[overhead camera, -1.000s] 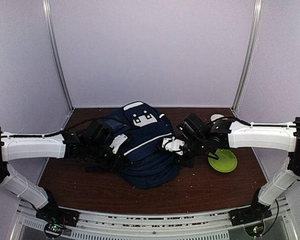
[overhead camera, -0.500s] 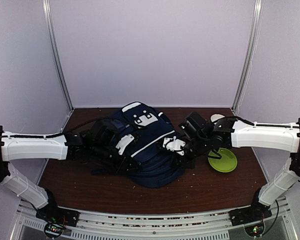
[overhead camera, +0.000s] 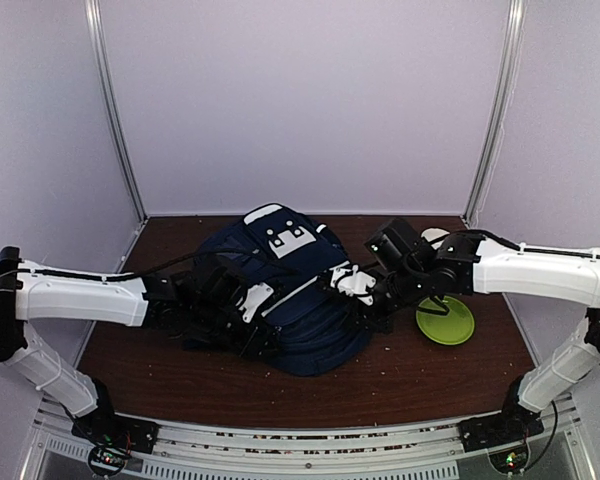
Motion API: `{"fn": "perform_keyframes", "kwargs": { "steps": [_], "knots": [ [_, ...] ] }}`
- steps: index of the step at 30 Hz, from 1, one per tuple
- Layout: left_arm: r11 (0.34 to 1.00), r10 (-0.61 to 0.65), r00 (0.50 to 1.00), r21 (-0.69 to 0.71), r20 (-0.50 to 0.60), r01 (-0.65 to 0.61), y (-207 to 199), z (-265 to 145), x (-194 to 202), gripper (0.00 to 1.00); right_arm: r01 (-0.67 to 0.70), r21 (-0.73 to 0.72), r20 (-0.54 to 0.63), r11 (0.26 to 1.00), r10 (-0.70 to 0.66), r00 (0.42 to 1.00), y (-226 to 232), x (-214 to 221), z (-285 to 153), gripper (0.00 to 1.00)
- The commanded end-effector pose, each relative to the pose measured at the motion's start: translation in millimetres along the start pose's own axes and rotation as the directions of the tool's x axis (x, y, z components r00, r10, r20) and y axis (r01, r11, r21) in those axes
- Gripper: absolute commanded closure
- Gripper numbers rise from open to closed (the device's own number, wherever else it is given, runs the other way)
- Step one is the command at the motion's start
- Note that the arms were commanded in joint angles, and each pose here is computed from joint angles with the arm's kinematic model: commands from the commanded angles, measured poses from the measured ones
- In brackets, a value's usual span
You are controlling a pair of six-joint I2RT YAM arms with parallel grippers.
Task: Pack the student bag
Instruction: Rotate the student bag at the center of the board.
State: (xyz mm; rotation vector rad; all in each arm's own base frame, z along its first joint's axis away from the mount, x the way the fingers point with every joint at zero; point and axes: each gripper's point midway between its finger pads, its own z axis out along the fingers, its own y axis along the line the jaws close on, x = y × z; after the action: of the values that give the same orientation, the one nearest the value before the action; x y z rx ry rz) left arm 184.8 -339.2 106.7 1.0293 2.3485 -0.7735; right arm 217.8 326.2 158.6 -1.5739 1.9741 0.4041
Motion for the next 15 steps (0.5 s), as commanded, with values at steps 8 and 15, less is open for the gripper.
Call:
{"fn": "perform_keyframes", "kwargs": {
  "steps": [8,15],
  "knots": [
    [0.995,-0.085,0.996,-0.04,0.022,0.086,-8.8,18.7,-24.1,0.79,-0.035,0.044,0.042,0.998,0.033,0.999,-11.7,-4.9,-11.2,0.67],
    [0.998,-0.06,0.997,0.036,0.052,0.058,-31.9,22.8,-44.8,1.0,-0.054,0.087,0.068,0.995,0.049,0.996,-23.2,-6.5,-23.4,0.67]
  ]
}}
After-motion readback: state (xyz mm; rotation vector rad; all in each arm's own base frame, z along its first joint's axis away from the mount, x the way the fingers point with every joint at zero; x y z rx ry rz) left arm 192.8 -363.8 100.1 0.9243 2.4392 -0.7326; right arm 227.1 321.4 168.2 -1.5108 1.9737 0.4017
